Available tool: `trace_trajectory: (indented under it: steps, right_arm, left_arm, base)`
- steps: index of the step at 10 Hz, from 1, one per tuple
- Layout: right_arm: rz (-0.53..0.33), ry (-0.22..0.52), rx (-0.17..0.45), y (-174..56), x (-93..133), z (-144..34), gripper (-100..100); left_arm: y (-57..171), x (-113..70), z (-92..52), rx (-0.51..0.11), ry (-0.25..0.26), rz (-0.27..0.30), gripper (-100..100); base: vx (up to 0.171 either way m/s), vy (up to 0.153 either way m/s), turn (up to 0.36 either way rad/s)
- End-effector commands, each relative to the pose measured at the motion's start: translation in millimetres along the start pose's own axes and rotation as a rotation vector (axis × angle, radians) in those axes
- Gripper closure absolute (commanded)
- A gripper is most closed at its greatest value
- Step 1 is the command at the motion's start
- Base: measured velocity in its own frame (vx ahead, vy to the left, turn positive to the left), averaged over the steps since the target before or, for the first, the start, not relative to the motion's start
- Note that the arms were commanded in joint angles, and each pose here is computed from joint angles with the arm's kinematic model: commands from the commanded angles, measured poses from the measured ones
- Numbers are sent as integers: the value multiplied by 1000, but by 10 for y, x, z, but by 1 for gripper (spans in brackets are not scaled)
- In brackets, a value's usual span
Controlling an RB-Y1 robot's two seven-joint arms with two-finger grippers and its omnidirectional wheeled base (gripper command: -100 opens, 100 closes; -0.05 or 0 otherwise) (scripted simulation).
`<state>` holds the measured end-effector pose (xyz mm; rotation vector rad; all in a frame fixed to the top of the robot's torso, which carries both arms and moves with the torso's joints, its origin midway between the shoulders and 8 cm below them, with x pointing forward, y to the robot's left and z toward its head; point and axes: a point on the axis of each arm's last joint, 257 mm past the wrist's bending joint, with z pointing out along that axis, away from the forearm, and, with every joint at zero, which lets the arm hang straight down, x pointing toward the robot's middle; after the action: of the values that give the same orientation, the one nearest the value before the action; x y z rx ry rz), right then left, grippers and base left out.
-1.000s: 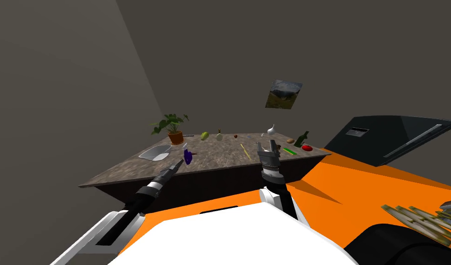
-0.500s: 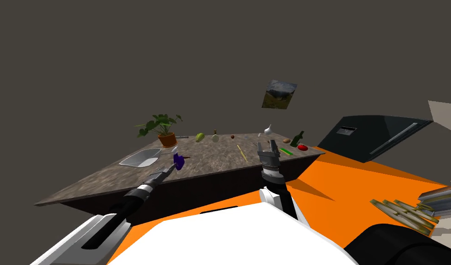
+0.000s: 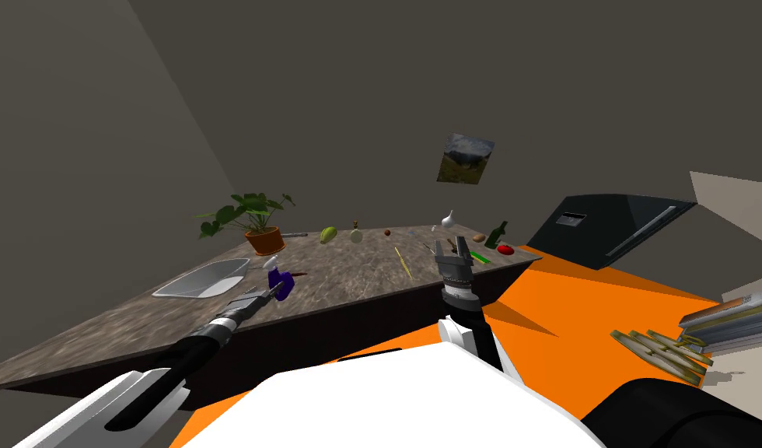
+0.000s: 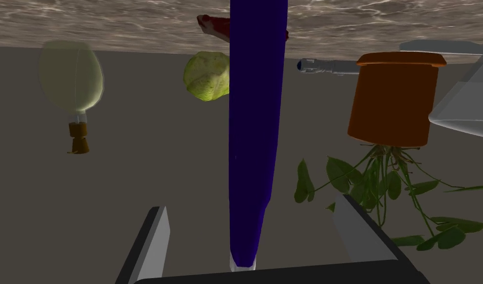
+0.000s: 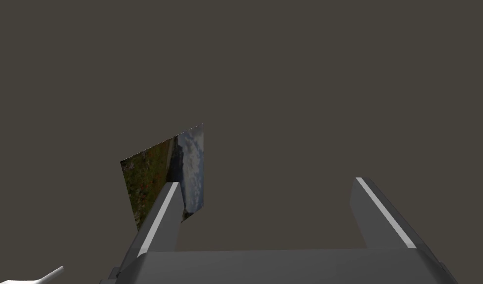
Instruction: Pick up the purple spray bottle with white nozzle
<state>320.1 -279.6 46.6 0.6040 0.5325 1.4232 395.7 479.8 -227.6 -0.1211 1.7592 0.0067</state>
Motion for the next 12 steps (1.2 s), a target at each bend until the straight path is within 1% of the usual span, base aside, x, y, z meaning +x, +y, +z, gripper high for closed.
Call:
trace_trajectory:
  steps: [1,2,3,5,6,8,9,11,12]
  right_arm:
    - [0,0,0,0,0,0,0]
    - [0,0,0,0,0,0,0]
    - [0,0,0,0,0,0,0]
    - [0,0,0,0,0,1,0]
    - [0,0,0,0,0,0,0]
    - [0,0,0,0,0,1,0]
    - [0,0,0,0,0,0,0]
    - [0,0,0,0,0,1,0]
    - [0,0,0,0,0,0,0]
  left_arm:
    - [0,0,0,0,0,0,-100]
    - [17,1,0,-4,2,4,0]
    - [-27,93,120,3,7,-4,-100]
    - [66,39,253,-14,-6,-6,-100]
    - [-28,143,331,2,5,-11,-100]
    - [77,65,500,-19,-11,-14,-100]
    - [-35,151,595,0,-1,-17,-100]
    - [80,87,756,-24,-12,-21,-100]
    - [-27,193,844,-7,4,-22,-100]
  base:
    - [36,-33,-2]
    - [7,-7,2]
    - [-92,17,8]
    - [-75,11,-3]
    - [-79,14,8]
    - [-66,8,0]
    - [-85,15,7]
    - [-70,7,0]
    - [-88,21,8]
